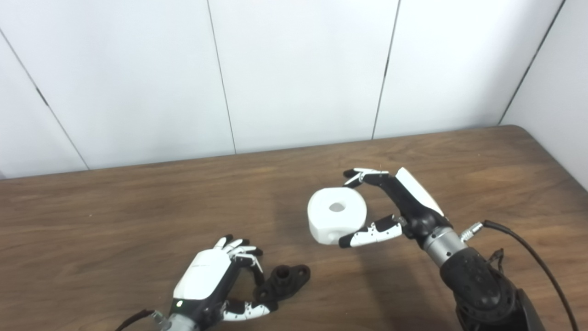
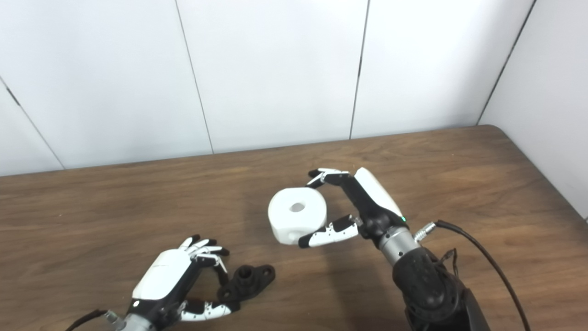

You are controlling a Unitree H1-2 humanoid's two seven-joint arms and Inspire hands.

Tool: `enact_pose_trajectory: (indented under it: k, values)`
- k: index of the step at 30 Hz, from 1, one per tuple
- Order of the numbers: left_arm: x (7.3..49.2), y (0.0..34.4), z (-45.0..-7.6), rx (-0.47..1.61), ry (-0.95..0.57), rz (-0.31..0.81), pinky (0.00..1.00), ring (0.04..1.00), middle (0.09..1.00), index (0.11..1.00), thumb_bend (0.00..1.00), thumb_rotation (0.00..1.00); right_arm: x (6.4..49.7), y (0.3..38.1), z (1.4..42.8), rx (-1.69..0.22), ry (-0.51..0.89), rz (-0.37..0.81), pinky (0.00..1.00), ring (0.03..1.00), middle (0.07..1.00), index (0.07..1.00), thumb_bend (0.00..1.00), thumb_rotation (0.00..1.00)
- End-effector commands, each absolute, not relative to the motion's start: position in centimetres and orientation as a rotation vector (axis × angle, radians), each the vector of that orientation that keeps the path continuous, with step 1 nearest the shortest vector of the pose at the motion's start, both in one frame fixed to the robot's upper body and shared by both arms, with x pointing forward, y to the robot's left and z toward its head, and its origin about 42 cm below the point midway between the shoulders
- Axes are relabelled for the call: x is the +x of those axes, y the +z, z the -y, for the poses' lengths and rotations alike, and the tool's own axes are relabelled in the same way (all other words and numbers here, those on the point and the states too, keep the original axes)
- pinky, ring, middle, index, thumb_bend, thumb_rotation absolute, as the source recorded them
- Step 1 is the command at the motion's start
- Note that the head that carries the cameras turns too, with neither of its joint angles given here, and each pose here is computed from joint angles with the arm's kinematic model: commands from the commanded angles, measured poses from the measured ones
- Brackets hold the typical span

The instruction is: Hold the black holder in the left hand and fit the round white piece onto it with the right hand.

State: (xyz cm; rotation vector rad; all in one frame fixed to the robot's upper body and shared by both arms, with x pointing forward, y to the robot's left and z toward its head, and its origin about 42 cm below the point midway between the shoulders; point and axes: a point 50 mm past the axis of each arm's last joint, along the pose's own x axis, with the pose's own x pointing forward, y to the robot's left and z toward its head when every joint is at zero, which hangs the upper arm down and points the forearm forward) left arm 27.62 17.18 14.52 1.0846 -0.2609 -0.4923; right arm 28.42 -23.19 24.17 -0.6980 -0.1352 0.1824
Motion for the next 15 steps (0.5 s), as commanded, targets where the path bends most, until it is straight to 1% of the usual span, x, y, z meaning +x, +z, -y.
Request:
enact_pose_trajectory:
  k: [1, 6, 10, 15]
  values:
    - [26.9, 13.4, -16.2, 1.102, -0.567, 0.218, 1.00, 0.911, 0.799, 0.485, 0.52, 0.05, 28.0, 25.7, 22.5, -0.684, 0.205, 0.201, 0.90, 0.908, 0.836, 0.484, 0.52, 0.15]
    - [26.9, 13.6, -15.8, 1.107, -0.564, 0.231, 1.00, 0.903, 0.794, 0.485, 0.52, 0.05, 27.6, 25.4, 21.6, -0.642, 0.241, 0.198, 0.92, 0.905, 0.837, 0.483, 0.52, 0.15]
    - [27.0, 13.7, -15.6, 1.109, -0.562, 0.232, 1.00, 0.905, 0.795, 0.486, 0.52, 0.05, 27.6, 25.2, 21.2, -0.657, 0.294, 0.226, 0.98, 0.909, 0.847, 0.484, 0.52, 0.15]
    - [27.0, 13.9, -15.4, 1.102, -0.561, 0.228, 1.00, 0.911, 0.797, 0.485, 0.52, 0.05, 27.6, 25.2, 20.8, -0.636, 0.321, 0.220, 0.97, 0.915, 0.851, 0.484, 0.52, 0.15]
